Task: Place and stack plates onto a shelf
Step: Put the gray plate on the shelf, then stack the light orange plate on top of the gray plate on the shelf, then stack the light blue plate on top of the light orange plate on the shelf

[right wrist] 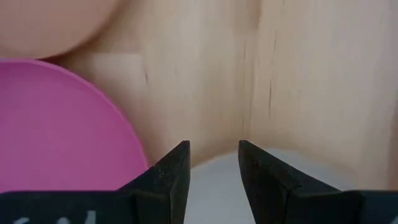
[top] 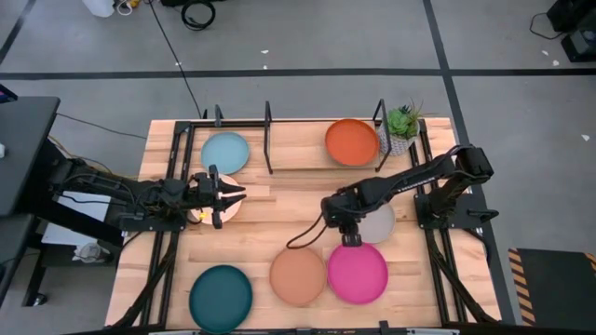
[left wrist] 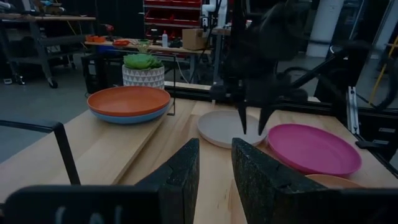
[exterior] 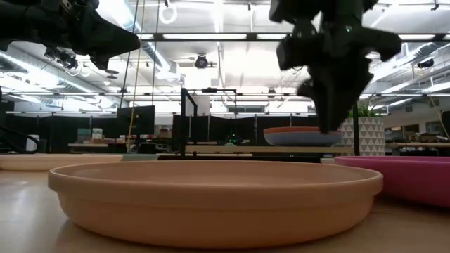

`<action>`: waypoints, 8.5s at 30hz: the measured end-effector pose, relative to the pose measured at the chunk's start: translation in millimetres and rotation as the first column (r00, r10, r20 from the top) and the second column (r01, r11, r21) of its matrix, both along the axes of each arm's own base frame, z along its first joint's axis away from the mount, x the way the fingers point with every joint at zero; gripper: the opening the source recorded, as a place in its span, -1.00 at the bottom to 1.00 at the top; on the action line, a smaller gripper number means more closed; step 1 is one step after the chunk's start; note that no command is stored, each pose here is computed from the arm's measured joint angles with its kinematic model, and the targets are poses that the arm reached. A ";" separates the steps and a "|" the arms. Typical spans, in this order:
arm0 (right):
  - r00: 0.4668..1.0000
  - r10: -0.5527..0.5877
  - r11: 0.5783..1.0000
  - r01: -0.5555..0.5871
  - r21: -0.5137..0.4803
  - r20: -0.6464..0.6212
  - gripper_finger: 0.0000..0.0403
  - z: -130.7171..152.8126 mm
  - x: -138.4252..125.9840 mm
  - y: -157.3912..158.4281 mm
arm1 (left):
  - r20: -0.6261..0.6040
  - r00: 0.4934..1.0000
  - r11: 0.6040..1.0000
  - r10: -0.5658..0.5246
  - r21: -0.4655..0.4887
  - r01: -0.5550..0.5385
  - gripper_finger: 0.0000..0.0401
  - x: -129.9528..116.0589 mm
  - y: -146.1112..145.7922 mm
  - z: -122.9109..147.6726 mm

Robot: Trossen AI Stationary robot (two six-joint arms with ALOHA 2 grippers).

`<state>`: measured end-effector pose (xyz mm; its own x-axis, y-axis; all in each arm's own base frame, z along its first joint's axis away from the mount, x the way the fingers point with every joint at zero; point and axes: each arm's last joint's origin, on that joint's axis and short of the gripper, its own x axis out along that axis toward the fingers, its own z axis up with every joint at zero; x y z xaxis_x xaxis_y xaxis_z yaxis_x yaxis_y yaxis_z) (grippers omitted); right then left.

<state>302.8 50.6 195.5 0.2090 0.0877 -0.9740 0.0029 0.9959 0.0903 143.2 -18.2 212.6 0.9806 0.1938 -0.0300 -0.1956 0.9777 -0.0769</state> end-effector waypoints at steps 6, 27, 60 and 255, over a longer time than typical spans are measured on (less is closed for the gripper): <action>0.987 -0.145 0.989 0.147 0.015 -0.061 -0.29 -12.5 -7.7 -6.5 | 0.001 1.000 1.000 0.000 -0.004 0.000 -0.50 0.0 0.0 0.0; 0.953 -0.301 0.952 0.303 0.042 -0.040 -0.28 -34.0 -13.6 -7.6 | 0.000 1.000 1.000 0.000 0.000 0.000 -0.50 0.0 0.0 0.0; 0.964 -0.255 0.966 0.258 0.030 -0.078 -0.83 -46.6 -22.1 -22.3 | -0.001 1.000 1.000 0.000 -0.001 0.000 -0.50 0.0 0.1 -0.2; 0.868 0.052 0.932 0.135 -0.335 0.494 -0.43 24.8 -55.4 -28.0 | -0.943 0.247 0.964 -0.221 -0.173 0.201 -0.24 161.8 13.8 -15.6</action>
